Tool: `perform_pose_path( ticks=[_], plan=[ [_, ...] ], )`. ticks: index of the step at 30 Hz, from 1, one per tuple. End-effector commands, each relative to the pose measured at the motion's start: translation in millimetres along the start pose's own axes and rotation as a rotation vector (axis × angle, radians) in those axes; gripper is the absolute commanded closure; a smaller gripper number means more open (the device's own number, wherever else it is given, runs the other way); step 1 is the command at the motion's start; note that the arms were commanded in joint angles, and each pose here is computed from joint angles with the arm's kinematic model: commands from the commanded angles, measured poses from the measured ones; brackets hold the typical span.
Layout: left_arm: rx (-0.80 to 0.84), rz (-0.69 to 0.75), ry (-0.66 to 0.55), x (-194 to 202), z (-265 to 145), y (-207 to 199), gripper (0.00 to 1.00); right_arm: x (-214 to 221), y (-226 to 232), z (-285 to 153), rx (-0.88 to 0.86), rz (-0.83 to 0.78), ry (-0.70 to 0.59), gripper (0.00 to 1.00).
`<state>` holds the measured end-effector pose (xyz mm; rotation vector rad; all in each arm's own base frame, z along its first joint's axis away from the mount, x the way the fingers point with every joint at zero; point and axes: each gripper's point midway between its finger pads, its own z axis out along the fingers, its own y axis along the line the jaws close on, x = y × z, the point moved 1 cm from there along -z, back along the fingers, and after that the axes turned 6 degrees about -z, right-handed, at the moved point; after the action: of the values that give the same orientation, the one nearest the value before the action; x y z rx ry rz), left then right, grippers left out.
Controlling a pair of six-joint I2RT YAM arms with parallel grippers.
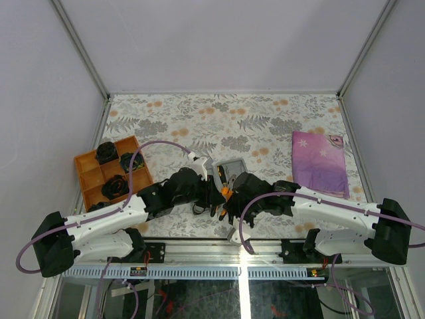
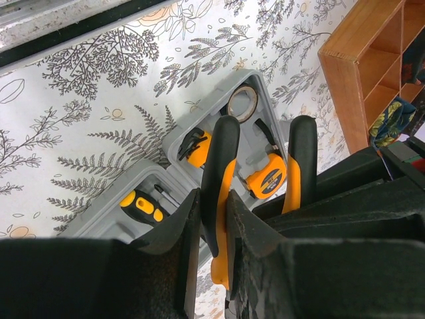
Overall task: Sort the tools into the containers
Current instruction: Pick up the pliers at the center of the board.
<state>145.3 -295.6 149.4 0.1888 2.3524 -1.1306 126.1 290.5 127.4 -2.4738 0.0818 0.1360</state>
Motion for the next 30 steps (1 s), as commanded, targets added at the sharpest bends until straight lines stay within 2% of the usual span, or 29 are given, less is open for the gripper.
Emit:
perform_pose_path(
  ticks=[1,3,4,9,13,21,24,26,30],
  plan=[
    [0.071,0.031,-0.039,-12.9,-1.9,-16.9,0.89,-0.6,-39.7,-17.7,0.116,-0.076,0.021,0.99],
    [0.073,0.038,-0.038,-13.3,-2.3,-17.1,0.99,0.2,-38.8,-18.5,0.116,-0.07,0.026,0.95],
    [0.071,0.04,-0.035,-12.7,-2.5,-16.8,1.0,0.2,-38.5,-19.3,0.118,-0.068,0.029,0.92],
    [0.06,0.044,-0.052,-16.0,-6.1,-14.9,1.0,-0.8,-36.2,-22.0,0.13,-0.048,0.034,0.76],
    [0.051,0.039,-0.079,-20.7,-10.7,-13.3,1.0,-3.5,-34.2,-23.6,0.156,-0.016,0.028,0.6],
    [0.038,0.018,-0.13,-28.7,-20.0,-7.2,1.0,-17.9,-35.2,-28.5,0.274,0.074,-0.03,0.5],
    [0.031,0.008,-0.165,-33.4,-24.7,-4.3,1.0,-22.0,-40.8,-32.5,0.38,0.228,-0.065,0.49],
    [0.033,0.005,-0.194,-36.6,-29.3,-3.6,1.0,-23.5,-53.1,-39.3,0.503,0.385,-0.106,0.5],
    [0.028,0.004,-0.247,-42.3,-38.4,-0.3,1.0,-14.2,-68.3,-60.1,0.779,0.808,-0.176,0.51]
  ],
)
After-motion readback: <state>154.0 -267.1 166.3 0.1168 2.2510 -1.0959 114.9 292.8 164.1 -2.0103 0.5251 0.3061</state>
